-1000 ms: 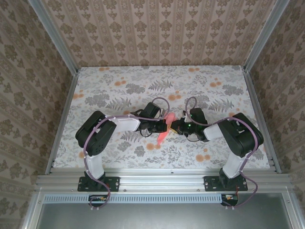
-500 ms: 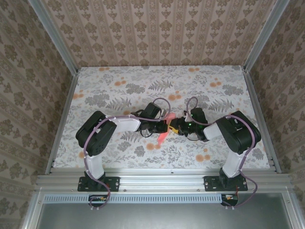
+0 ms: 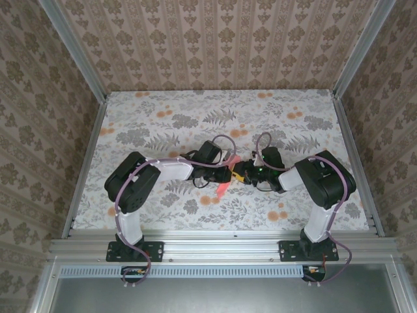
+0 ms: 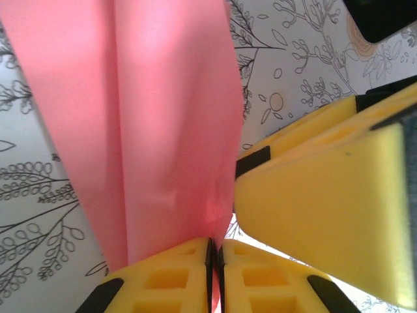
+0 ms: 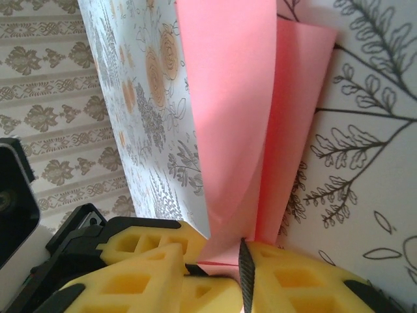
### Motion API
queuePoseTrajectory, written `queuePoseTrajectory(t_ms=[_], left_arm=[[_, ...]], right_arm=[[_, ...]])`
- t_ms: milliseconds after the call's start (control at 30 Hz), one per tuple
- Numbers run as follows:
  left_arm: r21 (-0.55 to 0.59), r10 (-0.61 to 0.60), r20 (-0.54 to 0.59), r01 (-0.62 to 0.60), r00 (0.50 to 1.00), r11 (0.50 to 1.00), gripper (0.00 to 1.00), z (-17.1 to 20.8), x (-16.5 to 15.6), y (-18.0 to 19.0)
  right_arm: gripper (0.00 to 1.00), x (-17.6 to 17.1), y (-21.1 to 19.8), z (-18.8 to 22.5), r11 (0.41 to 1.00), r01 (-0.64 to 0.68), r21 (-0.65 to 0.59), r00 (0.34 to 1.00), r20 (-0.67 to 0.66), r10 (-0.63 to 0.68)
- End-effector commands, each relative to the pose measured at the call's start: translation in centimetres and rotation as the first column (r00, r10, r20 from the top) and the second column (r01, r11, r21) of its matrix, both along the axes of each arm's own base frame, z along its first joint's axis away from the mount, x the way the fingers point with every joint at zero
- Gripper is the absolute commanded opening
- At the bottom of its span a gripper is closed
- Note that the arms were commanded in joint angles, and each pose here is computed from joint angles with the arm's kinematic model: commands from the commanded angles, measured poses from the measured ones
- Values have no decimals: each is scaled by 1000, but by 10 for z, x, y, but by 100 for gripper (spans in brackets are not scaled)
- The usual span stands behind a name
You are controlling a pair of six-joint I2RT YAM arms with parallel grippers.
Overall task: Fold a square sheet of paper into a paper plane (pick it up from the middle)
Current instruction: Fold the wing for the fifth time at the center of the table.
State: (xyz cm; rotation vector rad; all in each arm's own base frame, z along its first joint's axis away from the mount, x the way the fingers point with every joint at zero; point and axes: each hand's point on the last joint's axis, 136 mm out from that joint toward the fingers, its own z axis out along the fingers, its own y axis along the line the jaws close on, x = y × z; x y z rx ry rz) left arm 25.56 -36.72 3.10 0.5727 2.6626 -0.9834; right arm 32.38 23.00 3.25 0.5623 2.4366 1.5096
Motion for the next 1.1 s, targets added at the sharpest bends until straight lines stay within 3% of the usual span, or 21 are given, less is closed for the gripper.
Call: queuePoseTrajectory(t_ms=[0,200,633,1067], left_arm=[[-17,-68,3,68,998,998,14,0,-7,-10],[-31,-97,14,98,995,995,16,2,-9,-11],[-42,-146,27,147,989,988,23,1,-12,-11],[-75,-169,41,172,985,982,26,13,-12,-12]], right_arm=[[28,-2,-3,-16,1000,10,-20,998,-54,-11],[22,-4,-5,-20,1000,8,-28,998,-70,-10],[26,-11,-10,-19,993,-40,-112,996,-88,31],[14,-22,-19,-26,978,-71,-197,992,-114,49]])
